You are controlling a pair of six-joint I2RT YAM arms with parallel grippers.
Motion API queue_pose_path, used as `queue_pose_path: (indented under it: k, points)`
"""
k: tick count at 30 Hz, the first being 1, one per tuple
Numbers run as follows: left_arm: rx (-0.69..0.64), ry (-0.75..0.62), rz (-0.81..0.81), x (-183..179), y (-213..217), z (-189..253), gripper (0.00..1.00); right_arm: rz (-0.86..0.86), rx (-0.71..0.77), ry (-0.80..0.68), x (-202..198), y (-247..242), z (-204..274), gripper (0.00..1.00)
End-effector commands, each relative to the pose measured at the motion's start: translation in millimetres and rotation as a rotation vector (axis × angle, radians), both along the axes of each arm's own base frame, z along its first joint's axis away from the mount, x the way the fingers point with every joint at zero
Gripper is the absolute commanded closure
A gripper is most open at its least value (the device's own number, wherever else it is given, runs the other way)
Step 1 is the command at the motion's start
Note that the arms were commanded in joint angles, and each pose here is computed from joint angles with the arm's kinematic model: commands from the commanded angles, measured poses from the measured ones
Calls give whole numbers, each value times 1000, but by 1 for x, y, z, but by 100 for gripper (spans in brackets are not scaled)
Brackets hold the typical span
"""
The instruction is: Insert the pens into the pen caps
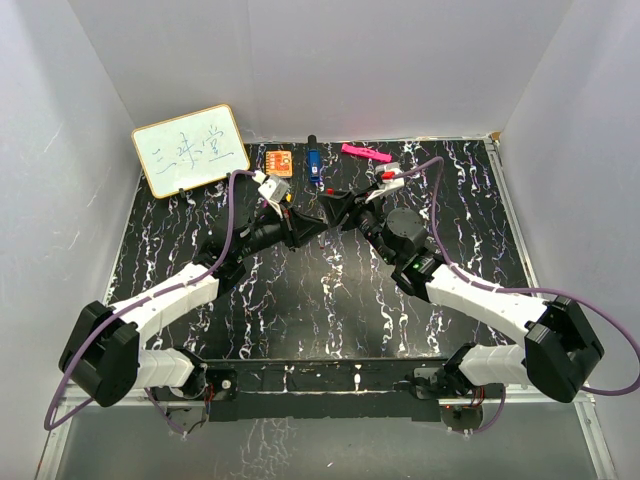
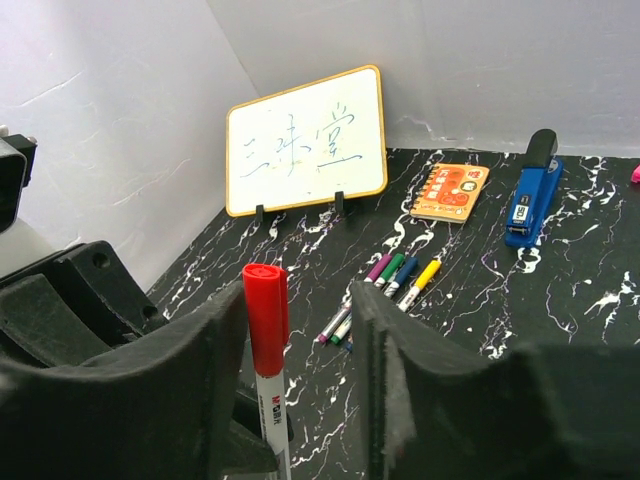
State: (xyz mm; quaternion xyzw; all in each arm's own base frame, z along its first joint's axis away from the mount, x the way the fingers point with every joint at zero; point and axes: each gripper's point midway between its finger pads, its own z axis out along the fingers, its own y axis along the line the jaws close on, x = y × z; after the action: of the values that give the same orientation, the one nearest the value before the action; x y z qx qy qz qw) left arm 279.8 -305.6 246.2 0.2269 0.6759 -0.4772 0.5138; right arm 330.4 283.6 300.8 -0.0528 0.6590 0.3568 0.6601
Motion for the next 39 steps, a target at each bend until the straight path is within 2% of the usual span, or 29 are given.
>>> queue_pose_path:
  k: [1, 4, 9, 11, 13, 14, 21, 30, 39]
  points:
    - [-27, -36, -33, -6, -3, 12, 100, 0, 76, -87, 2, 0, 41, 63]
    - [-21, -33, -28, -6, -2, 10, 100, 1, 80, -86, 2, 0, 41, 70]
    - [-7, -27, -25, -5, -1, 7, 100, 11, 88, -83, 1, 2, 42, 69]
    - [-4, -25, -22, -5, -1, 6, 100, 15, 89, -83, 1, 3, 42, 78]
    - [-1, -21, -17, -4, -1, 5, 100, 17, 91, -81, 1, 3, 42, 97]
    - [0, -20, -15, -3, -1, 4, 100, 17, 90, -78, 1, 3, 42, 100]
    - [-35, -56, 43, 6, 4, 20, 100, 45, 58, -34, 2, 11, 25, 100]
    - [-117, -152, 124, 21, 9, 65, 100, 115, -41, 92, -2, 25, -30, 100]
    - [-293, -164, 152, 35, 22, 107, 100, 212, -146, 159, -18, 33, -81, 100]
